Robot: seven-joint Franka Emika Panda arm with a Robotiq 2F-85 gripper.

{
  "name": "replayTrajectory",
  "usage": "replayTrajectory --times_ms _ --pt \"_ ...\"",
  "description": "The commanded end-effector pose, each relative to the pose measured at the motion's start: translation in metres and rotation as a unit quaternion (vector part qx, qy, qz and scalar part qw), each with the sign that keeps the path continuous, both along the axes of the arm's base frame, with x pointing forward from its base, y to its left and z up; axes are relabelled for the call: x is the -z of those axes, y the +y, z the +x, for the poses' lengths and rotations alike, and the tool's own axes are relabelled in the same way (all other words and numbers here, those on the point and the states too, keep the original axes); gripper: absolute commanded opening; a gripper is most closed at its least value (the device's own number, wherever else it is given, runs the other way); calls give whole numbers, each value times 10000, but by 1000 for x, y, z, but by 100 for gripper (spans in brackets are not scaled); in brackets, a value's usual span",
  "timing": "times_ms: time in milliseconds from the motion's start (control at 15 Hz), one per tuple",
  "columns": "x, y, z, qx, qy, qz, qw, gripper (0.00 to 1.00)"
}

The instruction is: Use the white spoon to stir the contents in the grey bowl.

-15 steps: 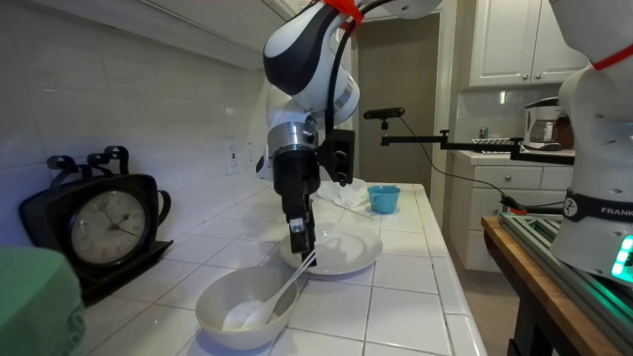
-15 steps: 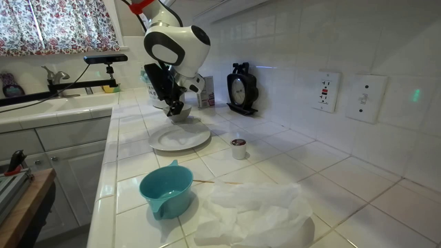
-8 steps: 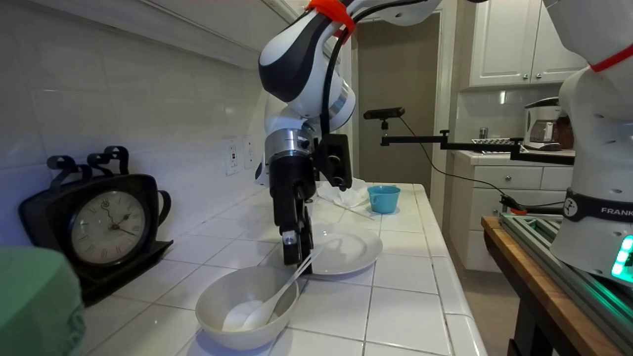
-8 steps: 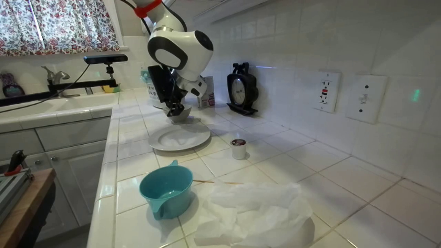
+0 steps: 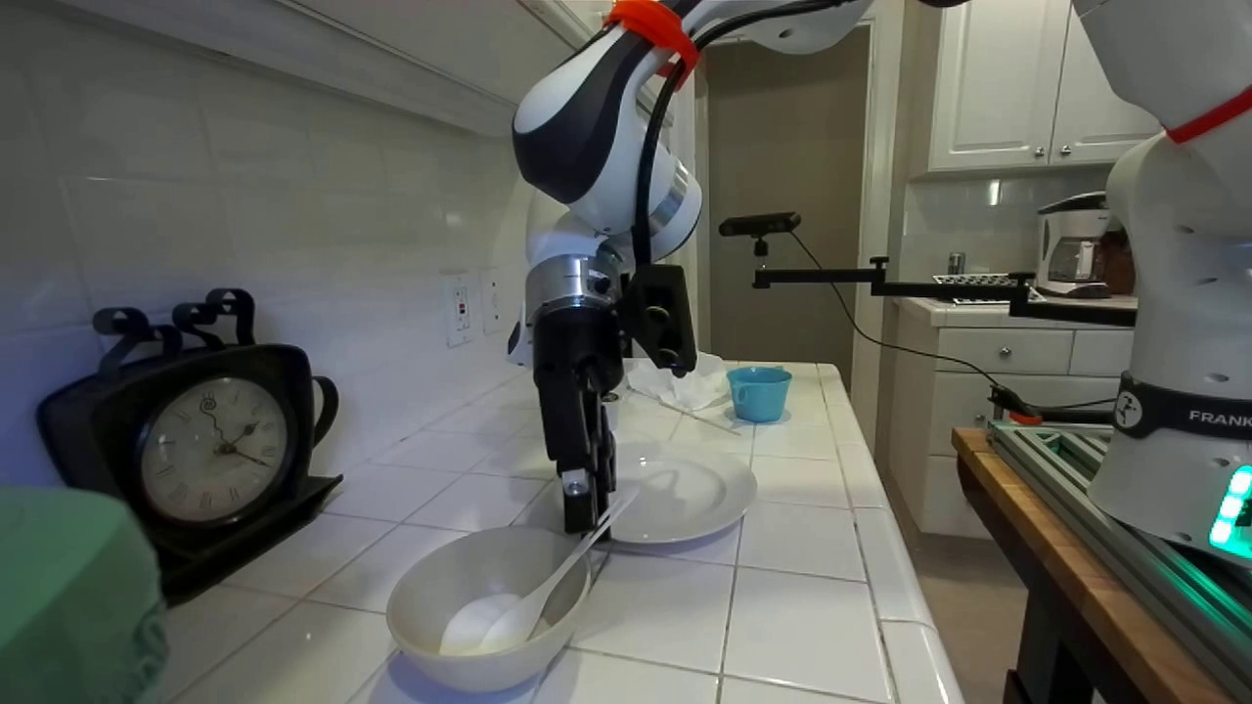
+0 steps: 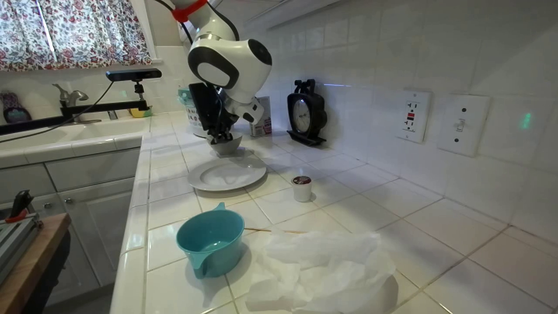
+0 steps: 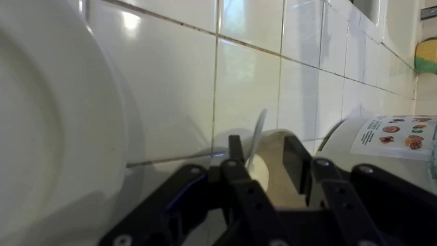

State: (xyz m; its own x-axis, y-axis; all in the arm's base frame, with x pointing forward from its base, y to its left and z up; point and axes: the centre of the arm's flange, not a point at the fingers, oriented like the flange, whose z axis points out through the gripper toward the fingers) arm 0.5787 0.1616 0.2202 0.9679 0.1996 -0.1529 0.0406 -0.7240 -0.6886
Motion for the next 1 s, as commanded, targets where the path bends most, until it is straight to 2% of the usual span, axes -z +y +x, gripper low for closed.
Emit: replayTrajectory --times_ms 0,133,200,467,600,667,733,867,933 --pt "-2 0 3 108 174 151 9997 31" --pt "-3 0 0 103 235 162 9995 26" --pt "-3 0 -1 103 258 166 9995 30" --pt "-7 -2 -6 105 326 177 9993 32" --pt "-9 -4 -7 108 348 175 9992 26" --pt "-9 -6 -7 118 351 185 9991 19" --pt "-10 -7 -7 125 352 185 9991 6" --pt "-11 -10 -7 147 360 188 9991 5" --pt "-11 -12 -7 149 368 195 9990 0"
